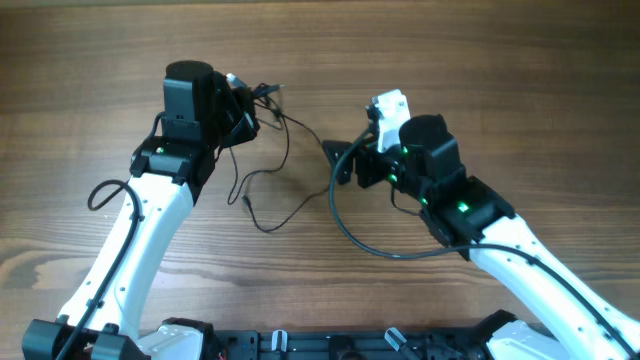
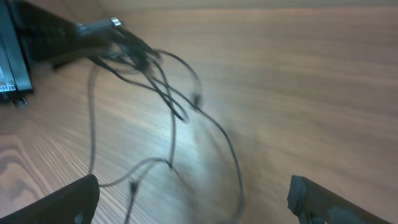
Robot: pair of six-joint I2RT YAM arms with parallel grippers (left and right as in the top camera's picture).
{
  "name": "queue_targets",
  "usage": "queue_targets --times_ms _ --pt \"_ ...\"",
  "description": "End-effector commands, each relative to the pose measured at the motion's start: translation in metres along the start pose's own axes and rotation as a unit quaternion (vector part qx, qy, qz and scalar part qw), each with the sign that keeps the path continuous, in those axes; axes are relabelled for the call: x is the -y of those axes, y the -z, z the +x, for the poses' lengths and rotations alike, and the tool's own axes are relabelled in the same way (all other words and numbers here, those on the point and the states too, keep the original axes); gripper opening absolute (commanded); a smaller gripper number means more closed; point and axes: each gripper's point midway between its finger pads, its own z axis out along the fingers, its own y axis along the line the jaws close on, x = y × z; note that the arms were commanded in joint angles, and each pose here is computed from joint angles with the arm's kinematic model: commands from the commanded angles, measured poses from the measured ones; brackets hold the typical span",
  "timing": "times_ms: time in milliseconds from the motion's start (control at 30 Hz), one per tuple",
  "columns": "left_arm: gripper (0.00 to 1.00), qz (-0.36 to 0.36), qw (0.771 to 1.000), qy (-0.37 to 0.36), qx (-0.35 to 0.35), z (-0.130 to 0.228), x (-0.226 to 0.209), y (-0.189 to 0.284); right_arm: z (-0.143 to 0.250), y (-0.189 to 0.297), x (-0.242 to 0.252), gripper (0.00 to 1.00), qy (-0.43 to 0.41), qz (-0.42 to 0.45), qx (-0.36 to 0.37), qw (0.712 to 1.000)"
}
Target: Untangle cables
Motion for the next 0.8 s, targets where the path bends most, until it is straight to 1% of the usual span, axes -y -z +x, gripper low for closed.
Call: queue_targets --times_ms 0,33,67,167,200,233,300,333,400,500,567,767 --pt "0.04 -0.037 0.993 0.073 -0.084 0.034 -0.007 0.010 0.013 -0.027 -0.022 1.00 0.000 -0.082 -0.025 0.996" --pt "0.04 -0.042 0.992 0.073 -0.091 0.036 -0.009 0.011 0.015 -0.033 -0.029 1.00 0.002 -0.109 -0.027 0.994" --pt "0.04 -0.046 0.992 0.073 -0.096 0.038 -0.010 0.011 0.016 -0.037 -0.036 0.97 0.004 -0.133 -0.028 0.991" --pt "0.04 -0.050 0.991 0.073 -0.103 0.040 -0.011 0.012 0.020 -0.046 -0.056 0.83 0.011 -0.203 -0.030 0.979" --pt "0.04 -0.050 0.991 0.073 -0.103 0.040 -0.011 0.012 0.021 -0.047 -0.062 0.80 0.013 -0.226 -0.030 0.974" --pt "0.04 -0.053 0.990 0.073 -0.106 0.042 -0.012 0.012 0.022 -0.051 -0.063 0.81 0.011 -0.233 -0.030 0.972" --pt "0.04 -0.059 0.989 0.072 -0.115 0.045 -0.014 0.013 0.023 -0.059 -0.056 0.89 0.010 -0.216 -0.025 0.976" --pt "0.04 -0.063 0.988 0.072 -0.121 0.047 -0.015 0.014 0.022 -0.066 -0.046 0.93 0.007 -0.190 -0.018 0.982" --pt "0.04 -0.070 0.986 0.072 -0.131 0.050 -0.017 0.015 0.018 -0.073 -0.035 0.95 0.007 -0.157 -0.003 0.988" --pt "0.04 -0.081 0.983 0.071 -0.147 0.056 -0.021 0.017 0.005 -0.077 -0.028 0.97 0.020 -0.136 0.031 0.990" --pt "0.04 -0.089 0.981 0.071 -0.158 0.060 -0.023 0.019 0.000 -0.079 -0.027 0.96 0.042 -0.131 0.047 0.989" --pt "0.04 -0.106 0.975 0.068 -0.182 0.070 -0.029 0.022 0.001 -0.082 -0.027 0.84 0.049 -0.134 0.049 0.989"
